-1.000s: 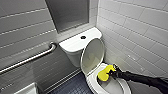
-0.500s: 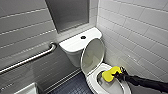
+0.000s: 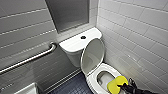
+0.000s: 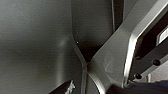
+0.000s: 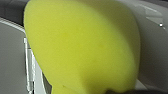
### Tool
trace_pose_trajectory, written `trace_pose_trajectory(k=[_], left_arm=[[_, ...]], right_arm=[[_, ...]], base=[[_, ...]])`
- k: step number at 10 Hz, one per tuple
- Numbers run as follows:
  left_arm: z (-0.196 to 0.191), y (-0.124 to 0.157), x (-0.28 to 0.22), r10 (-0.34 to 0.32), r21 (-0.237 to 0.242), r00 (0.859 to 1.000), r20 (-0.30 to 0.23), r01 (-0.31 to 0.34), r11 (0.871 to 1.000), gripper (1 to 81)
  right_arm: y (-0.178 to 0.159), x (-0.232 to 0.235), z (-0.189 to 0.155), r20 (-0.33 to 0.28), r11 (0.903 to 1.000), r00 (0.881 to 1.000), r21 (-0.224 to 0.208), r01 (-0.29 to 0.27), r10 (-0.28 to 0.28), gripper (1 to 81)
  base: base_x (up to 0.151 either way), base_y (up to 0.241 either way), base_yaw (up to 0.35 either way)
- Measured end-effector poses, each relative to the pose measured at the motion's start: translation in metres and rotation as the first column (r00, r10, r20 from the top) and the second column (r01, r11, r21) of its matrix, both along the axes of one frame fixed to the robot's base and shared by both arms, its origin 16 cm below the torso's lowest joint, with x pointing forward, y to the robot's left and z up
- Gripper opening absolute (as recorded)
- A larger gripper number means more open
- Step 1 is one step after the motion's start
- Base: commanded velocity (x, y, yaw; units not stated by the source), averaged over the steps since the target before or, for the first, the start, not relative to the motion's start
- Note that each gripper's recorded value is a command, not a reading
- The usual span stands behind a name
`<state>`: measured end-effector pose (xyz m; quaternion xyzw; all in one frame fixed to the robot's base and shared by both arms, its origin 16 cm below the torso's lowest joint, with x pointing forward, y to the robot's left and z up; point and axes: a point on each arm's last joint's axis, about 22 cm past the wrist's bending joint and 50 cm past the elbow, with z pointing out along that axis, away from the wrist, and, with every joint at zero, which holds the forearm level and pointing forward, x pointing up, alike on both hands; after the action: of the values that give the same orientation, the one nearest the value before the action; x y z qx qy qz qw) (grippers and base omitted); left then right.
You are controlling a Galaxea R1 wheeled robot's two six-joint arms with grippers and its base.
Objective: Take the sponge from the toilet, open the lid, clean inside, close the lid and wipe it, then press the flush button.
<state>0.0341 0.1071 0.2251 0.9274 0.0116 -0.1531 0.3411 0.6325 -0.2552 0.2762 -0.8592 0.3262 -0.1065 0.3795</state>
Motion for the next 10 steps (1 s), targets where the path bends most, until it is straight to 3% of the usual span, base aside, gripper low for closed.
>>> trace_pose_trajectory(k=[6,10], left_arm=[[0.000,0.000,0.000,-0.002,-0.001,1.000,0.002,0.002,1.000,81.1],[0.000,0.000,0.000,-0.002,-0.001,1.000,0.003,0.002,1.000,81.1]], right_arm=[[-0.067,-0.091,0.024,-0.049,0.9919,0.992,0.055,0.115,-0.113,1.0],[-0.067,-0.152,0.018,-0.096,0.9875,0.987,0.077,0.138,-0.130,1.0]], base=[[0.000,0.000,0.000],[0.000,0.000,0.000]])
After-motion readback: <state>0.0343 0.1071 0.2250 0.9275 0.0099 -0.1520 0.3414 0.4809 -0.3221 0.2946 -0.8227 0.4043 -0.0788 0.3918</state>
